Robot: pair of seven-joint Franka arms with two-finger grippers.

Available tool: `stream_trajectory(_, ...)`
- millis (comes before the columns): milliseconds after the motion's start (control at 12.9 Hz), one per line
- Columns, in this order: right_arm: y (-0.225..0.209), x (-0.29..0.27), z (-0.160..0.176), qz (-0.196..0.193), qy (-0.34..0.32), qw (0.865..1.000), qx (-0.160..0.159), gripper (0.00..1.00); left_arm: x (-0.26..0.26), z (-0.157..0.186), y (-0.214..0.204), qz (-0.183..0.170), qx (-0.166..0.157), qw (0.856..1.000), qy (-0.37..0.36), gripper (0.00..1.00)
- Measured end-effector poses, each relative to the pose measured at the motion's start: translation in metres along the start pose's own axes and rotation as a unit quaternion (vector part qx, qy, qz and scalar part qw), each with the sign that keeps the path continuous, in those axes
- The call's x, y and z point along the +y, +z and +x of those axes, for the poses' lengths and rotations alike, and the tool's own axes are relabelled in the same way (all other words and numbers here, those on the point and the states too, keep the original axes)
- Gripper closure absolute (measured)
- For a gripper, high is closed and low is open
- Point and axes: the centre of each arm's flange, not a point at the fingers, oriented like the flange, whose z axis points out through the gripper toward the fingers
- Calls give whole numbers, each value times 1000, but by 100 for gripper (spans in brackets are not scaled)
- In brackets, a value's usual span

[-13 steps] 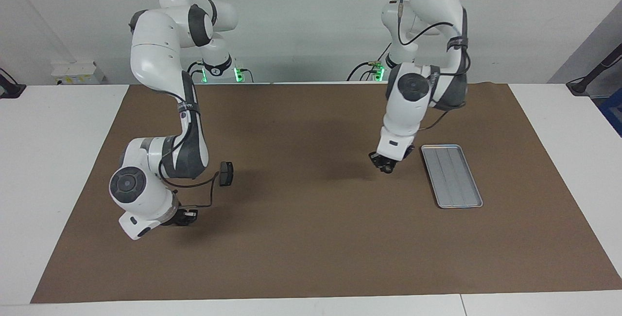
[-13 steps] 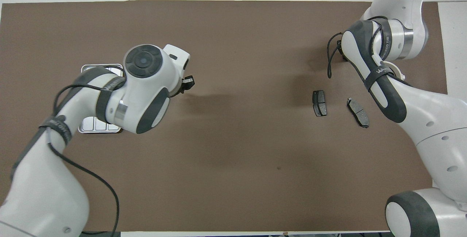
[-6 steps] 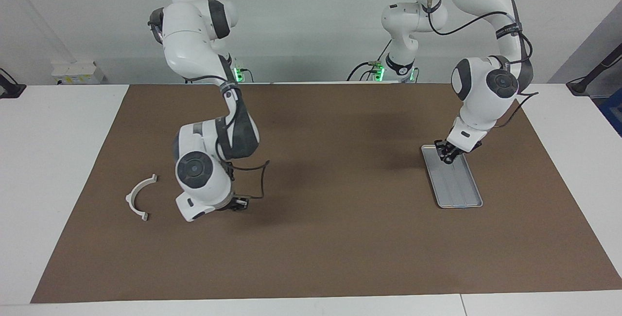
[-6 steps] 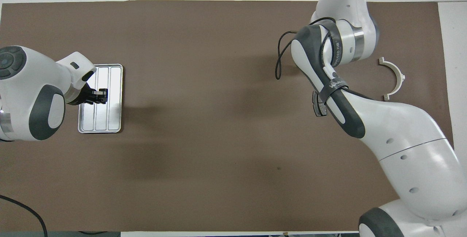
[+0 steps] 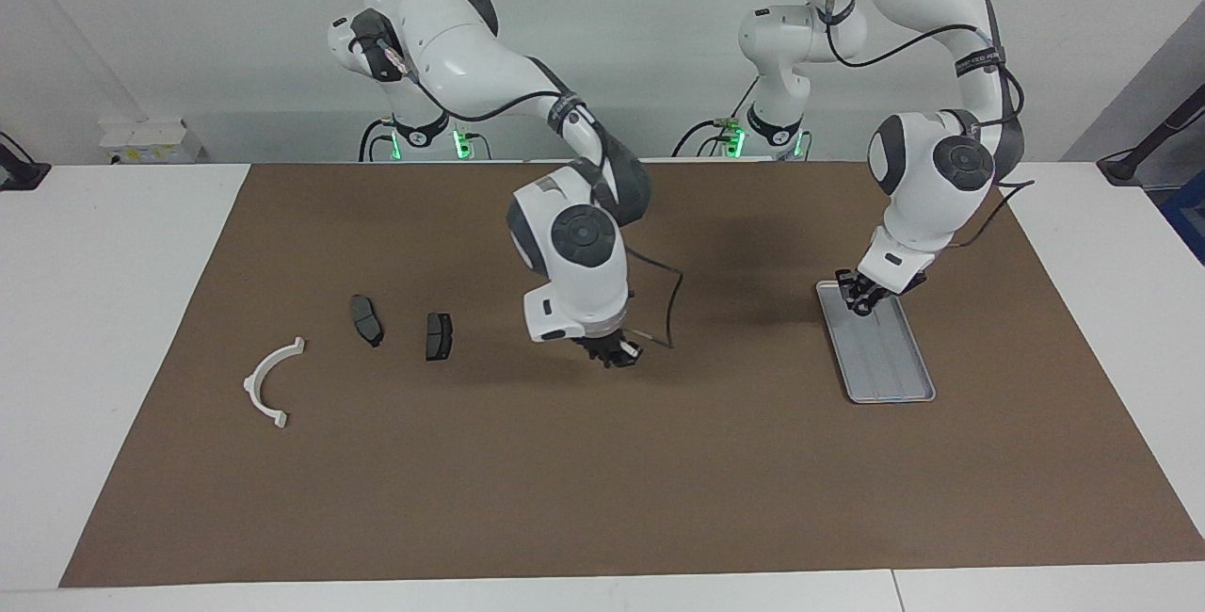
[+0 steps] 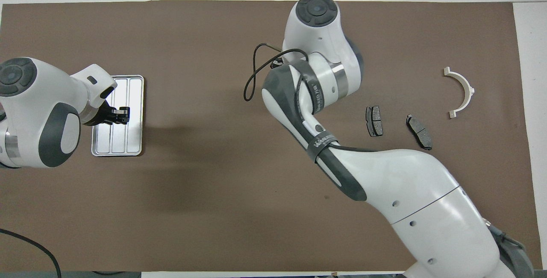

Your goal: Pick bearing gear from pile to tray

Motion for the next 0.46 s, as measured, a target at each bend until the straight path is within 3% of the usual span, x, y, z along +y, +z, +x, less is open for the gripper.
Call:
stream_trajectory(232, 25, -29, -60, 23, 42, 999, 6, 77, -21, -9, 22, -2, 4, 1000, -16, 66)
stream_trajectory(464, 49, -40, -86, 27, 60, 998, 5, 77, -46, -11, 27, -12, 4, 1000, -28, 66)
